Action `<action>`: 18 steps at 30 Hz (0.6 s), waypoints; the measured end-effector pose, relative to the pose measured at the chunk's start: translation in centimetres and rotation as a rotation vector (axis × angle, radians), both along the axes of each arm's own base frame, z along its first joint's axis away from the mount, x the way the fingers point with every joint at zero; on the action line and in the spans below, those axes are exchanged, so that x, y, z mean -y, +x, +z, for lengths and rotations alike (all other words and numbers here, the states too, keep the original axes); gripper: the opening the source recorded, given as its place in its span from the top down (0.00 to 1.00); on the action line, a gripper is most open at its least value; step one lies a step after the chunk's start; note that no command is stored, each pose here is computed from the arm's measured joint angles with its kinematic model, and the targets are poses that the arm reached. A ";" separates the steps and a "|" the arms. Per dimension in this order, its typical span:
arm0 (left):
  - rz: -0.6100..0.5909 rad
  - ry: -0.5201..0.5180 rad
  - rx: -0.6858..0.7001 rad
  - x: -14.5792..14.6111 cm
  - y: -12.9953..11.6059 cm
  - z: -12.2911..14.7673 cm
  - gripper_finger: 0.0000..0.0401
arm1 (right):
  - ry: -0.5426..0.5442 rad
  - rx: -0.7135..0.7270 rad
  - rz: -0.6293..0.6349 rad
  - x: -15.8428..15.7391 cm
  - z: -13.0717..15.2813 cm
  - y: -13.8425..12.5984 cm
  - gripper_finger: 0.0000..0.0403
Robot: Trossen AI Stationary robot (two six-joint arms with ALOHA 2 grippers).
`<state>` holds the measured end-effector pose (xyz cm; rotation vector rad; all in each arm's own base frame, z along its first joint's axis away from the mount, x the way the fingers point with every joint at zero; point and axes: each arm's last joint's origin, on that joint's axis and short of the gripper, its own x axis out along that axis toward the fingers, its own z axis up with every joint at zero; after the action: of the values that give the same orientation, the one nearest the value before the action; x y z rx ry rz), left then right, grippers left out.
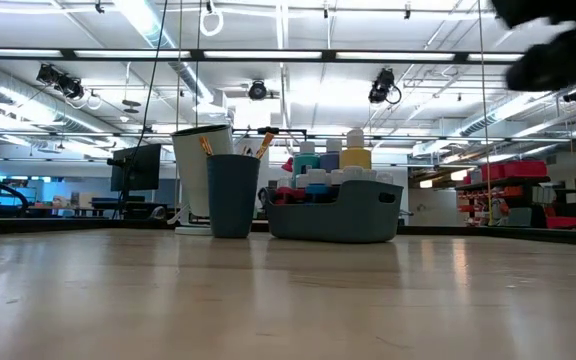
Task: Pick & Place Paint Supplies
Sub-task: Put the silver paint brush into the blue cup
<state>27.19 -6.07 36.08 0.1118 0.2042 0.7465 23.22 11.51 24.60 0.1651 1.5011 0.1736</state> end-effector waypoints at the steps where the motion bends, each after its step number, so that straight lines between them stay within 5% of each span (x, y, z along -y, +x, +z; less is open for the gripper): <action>1: 0.007 0.001 -0.002 0.1 -0.2 -0.3 0.93 | -0.002 -0.016 0.011 -0.8 -0.3 -0.5 0.55; 7: 0.028 -0.037 -0.007 0.2 -0.6 -2.8 0.93 | 0.050 -0.146 0.082 -4.5 -3.3 -4.2 0.55; 18: 0.053 -0.117 0.055 0.1 -0.6 -3.9 0.93 | 0.167 -0.391 0.216 -6.7 -9.0 -10.5 0.55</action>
<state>26.57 -6.19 32.18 -0.0251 0.1980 0.7880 12.71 18.22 15.56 0.1776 1.8947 0.4620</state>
